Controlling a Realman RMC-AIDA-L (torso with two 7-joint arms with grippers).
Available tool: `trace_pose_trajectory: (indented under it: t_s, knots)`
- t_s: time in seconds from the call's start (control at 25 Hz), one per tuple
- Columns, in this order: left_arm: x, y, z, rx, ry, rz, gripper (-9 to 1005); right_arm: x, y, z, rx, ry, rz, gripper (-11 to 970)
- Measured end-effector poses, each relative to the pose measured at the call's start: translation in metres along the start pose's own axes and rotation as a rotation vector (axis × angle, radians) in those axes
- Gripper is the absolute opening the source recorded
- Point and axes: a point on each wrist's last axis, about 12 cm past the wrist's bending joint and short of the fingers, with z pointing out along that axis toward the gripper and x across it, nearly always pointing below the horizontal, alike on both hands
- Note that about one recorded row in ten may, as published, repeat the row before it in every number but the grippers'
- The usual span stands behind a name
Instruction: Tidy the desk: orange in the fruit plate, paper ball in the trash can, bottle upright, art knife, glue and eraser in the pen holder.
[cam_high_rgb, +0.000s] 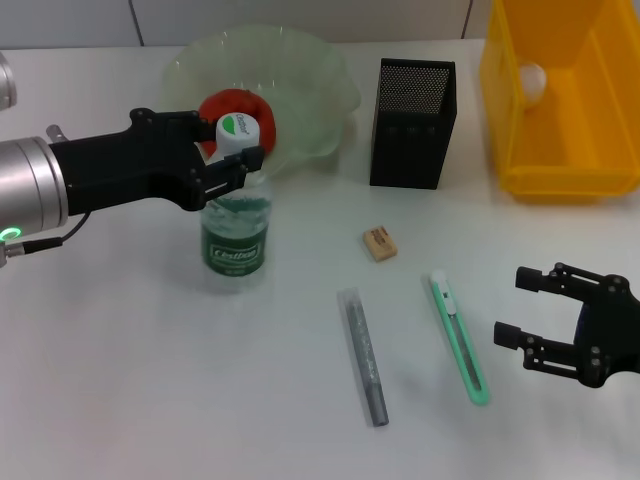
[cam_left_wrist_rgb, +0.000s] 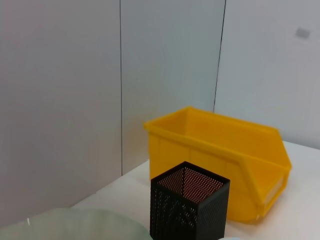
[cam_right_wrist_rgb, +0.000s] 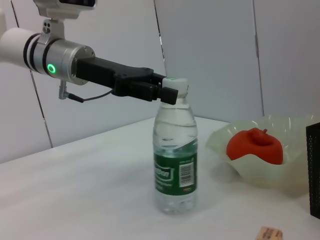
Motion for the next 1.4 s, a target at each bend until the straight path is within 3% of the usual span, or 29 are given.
trace_pose_trajectory:
  t_s: [1.0,1.24,1.4]
  knots:
    - [0.002,-0.001,0.001,0.009,-0.043,-0.003,531,0.0,0.001,0.001,-0.006,0.002,0.0,744]
    - [-0.005,-0.002,-0.007,0.003,-0.088,0.029,706,0.001,0.001,-0.002,0.003,-0.001,0.006,743]
    - [-0.01,-0.002,-0.03,-0.059,-0.155,0.057,778,-0.003,-0.001,-0.003,0.007,-0.004,0.033,743]
